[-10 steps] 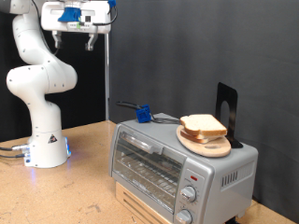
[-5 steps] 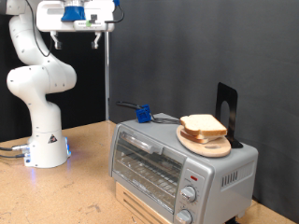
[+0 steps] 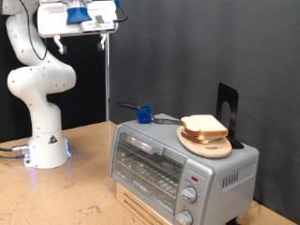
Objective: Make a piece of toast with the oven
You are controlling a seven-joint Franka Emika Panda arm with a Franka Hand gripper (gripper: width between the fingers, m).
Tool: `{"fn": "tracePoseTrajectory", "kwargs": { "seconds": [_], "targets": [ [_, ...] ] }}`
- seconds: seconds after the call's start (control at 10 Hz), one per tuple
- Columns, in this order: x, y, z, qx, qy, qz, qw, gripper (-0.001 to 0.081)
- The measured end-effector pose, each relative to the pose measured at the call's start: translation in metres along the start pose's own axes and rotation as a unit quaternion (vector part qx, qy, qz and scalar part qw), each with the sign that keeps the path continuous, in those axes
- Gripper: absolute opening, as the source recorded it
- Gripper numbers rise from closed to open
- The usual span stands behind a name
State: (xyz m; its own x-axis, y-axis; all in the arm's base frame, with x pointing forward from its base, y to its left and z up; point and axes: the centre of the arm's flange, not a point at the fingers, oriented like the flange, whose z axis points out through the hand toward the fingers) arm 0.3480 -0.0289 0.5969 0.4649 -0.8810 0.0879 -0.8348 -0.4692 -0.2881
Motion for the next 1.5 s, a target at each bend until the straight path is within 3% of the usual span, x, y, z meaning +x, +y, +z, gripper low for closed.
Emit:
{"fn": "tracePoseTrajectory", "kwargs": {
  "seconds": [0.2,0.4,0.5,0.7,0.9,1.1,1.5],
  "targets": [
    [0.012,-0.01,0.0,0.008,-0.053,-0.095,0.994,0.0808],
    [0.022,-0.031,0.017,0.006,-0.077,-0.153,0.9852,0.0808],
    [0.022,-0.03,0.017,0.005,-0.077,-0.147,0.9861,0.0808],
    [0.017,-0.018,0.019,-0.007,-0.15,-0.164,0.975,0.0808],
    [0.018,-0.023,0.02,0.007,-0.189,-0.143,0.9716,0.0808],
    [0.025,-0.041,0.032,0.008,-0.18,-0.113,0.9771,0.0808],
    [0.028,-0.069,0.069,-0.016,-0.178,-0.122,0.9764,0.0808]
  ]
}}
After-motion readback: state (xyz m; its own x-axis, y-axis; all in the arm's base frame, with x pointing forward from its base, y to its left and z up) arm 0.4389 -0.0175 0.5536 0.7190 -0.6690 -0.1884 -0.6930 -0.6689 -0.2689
